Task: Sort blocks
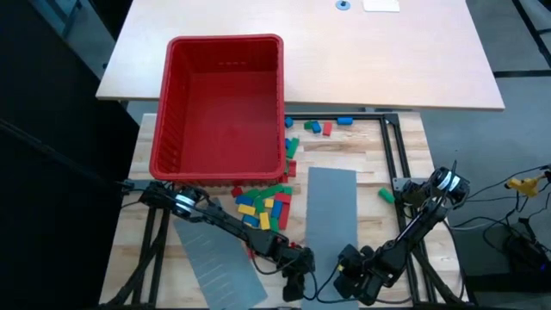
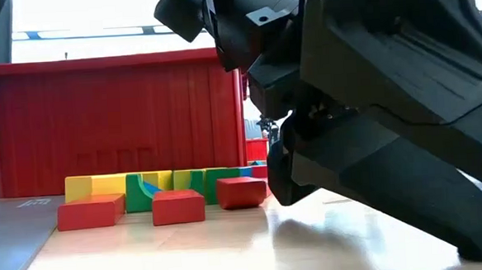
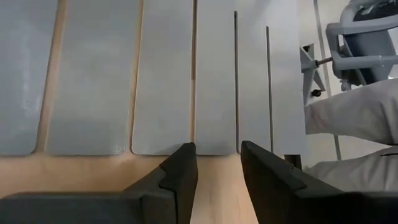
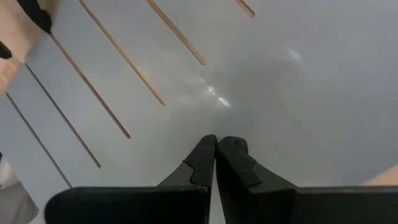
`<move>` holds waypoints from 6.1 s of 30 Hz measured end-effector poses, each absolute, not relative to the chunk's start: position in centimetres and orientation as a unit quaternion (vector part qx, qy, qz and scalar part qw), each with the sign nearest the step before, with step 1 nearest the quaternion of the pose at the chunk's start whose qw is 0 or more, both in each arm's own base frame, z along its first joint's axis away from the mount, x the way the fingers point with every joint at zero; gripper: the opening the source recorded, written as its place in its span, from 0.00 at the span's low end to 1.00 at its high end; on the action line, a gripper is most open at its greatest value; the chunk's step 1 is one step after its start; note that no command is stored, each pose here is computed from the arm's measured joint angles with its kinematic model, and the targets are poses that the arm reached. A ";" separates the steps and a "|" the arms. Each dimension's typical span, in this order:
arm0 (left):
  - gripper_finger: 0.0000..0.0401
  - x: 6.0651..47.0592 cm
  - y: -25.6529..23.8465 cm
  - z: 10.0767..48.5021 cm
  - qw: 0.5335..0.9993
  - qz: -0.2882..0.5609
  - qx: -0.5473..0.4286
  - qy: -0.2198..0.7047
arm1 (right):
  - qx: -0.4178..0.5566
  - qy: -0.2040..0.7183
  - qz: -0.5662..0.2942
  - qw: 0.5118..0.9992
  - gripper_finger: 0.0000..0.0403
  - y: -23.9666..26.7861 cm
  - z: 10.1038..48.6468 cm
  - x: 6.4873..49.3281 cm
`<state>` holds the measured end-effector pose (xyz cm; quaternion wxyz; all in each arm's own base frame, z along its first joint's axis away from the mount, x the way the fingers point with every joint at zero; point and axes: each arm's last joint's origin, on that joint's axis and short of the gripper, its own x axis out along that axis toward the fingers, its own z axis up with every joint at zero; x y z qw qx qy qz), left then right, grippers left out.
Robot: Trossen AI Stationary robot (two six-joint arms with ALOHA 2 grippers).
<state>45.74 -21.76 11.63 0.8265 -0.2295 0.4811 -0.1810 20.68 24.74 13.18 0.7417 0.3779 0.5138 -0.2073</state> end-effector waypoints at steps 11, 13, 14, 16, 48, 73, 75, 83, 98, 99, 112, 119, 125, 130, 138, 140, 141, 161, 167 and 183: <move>0.26 46.0 -22.2 11.7 0.817 -0.230 -0.247 0.467 | 0.394 0.504 -0.187 0.746 0.00 25.1 13.3 21.0; 0.26 46.1 -22.4 11.8 0.817 -0.236 -0.252 0.462 | 0.399 0.499 -0.177 0.749 0.00 25.3 13.4 21.2; 0.26 46.0 -22.4 11.7 0.816 -0.236 -0.251 0.463 | 0.404 0.497 -0.172 0.749 0.00 25.4 13.4 21.3; 0.26 46.0 -22.5 11.5 0.816 -0.235 -0.251 0.465 | 0.405 0.496 -0.171 0.749 0.00 25.4 13.4 21.3; 0.26 45.8 -22.9 10.9 0.807 -0.224 -0.259 0.481 | 0.518 0.520 -0.093 0.673 0.49 30.0 16.3 15.9; 0.26 45.8 -23.0 11.0 0.799 -0.235 -0.273 0.481 | 0.556 0.536 -0.044 0.634 0.53 33.1 11.7 17.3; 0.26 45.8 -23.0 11.0 0.799 -0.235 -0.273 0.481 | 0.557 0.535 -0.047 0.633 0.53 33.1 11.5 17.4; 0.26 45.8 -23.1 11.0 0.799 -0.236 -0.275 0.479 | 0.570 0.502 -0.056 0.648 0.50 32.9 11.3 18.1; 0.26 45.8 -23.1 11.0 0.800 -0.237 -0.275 0.478 | 0.567 0.465 -0.055 0.677 0.32 32.6 11.3 18.6; 0.26 45.8 -23.1 11.0 0.800 -0.238 -0.275 0.478 | 0.566 0.465 -0.053 0.679 0.30 32.6 11.3 18.6; 0.26 45.8 -23.1 11.0 0.800 -0.238 -0.274 0.477 | 0.564 0.455 -0.039 0.689 0.09 32.7 11.5 18.7; 0.26 45.8 -23.1 11.0 0.801 -0.238 -0.274 0.477 | 0.555 0.450 0.000 0.700 0.01 33.1 12.7 18.9; 0.26 45.8 -23.1 11.0 0.801 -0.238 -0.273 0.477 | 0.555 0.444 0.038 0.703 0.00 34.2 14.5 19.4; 0.26 45.8 -23.1 11.1 0.802 -0.236 -0.273 0.476 | 0.554 0.426 0.054 0.713 0.00 34.9 16.0 19.9; 0.26 45.8 -23.1 11.1 0.802 -0.232 -0.277 0.475 | 0.535 0.422 0.052 0.731 0.00 35.4 17.8 20.4; 0.26 45.8 -23.1 11.3 0.802 -0.232 -0.277 0.476 | 0.528 0.425 0.047 0.734 0.00 35.3 18.3 20.3; 0.26 45.8 -23.1 11.4 0.801 -0.233 -0.277 0.476 | 0.523 0.426 0.044 0.737 0.00 35.2 18.6 20.3; 0.28 46.5 -23.2 15.8 0.823 -0.249 -0.262 0.438 | 0.493 0.359 0.045 0.792 0.00 32.6 24.1 20.9; 0.30 47.0 -23.0 16.7 0.833 -0.240 -0.259 0.426 | 0.477 0.335 0.053 0.811 0.00 31.3 25.4 22.0; 0.31 47.3 -23.1 18.7 0.840 -0.251 -0.248 0.413 | 0.472 0.336 0.053 0.813 0.00 30.8 25.5 22.5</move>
